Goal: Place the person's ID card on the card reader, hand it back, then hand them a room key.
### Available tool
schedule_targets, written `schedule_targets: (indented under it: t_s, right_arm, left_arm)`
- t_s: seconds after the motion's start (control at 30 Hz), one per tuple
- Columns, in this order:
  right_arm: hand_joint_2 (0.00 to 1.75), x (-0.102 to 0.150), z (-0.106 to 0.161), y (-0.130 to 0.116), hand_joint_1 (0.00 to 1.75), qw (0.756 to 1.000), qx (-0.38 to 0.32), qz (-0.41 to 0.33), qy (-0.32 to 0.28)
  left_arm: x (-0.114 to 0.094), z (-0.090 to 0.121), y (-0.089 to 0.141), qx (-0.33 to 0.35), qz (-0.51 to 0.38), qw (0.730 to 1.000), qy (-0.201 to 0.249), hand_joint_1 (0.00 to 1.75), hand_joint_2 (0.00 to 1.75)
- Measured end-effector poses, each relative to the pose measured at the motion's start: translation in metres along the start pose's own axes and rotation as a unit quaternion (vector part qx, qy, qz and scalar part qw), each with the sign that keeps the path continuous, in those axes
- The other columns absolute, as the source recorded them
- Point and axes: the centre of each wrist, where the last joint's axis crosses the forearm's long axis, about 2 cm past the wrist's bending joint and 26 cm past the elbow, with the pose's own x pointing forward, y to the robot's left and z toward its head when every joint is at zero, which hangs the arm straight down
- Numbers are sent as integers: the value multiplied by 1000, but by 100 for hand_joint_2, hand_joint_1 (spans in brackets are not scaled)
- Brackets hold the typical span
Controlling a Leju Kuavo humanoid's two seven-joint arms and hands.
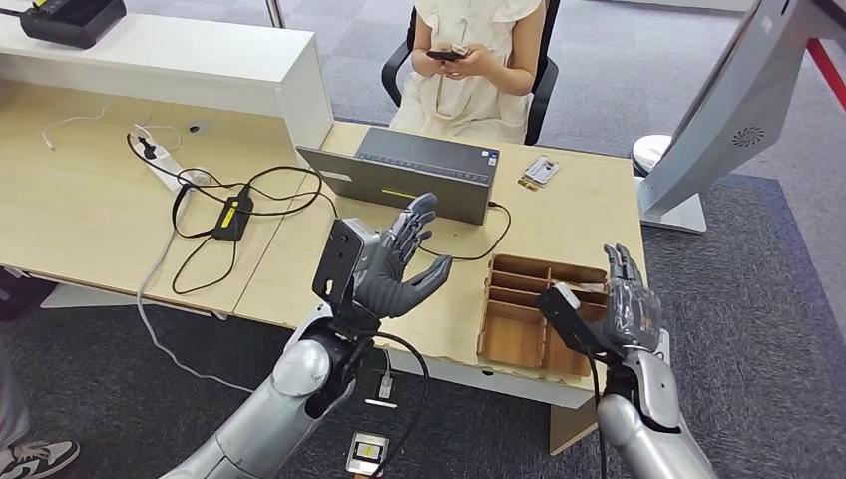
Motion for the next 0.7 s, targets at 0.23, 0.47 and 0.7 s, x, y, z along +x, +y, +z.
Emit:
schedule_targets:
  t_s: [0.23,0.47,0.7]
  right_arm:
    - [175,-1,1,5,0,1000,8,2,6]
    - [175,0,-1,5,0,1000,7,-2,6]
    - [175,4,-6,1,0,1000,1,-6,2]
  left_arm:
    - [-2,0,0,0,-1,1000,3,0,175]
    - [-3,0,-1,-5,0,1000,1,0,175]
    - [-5,-1,-4,-8,1,1000,1,0,175]
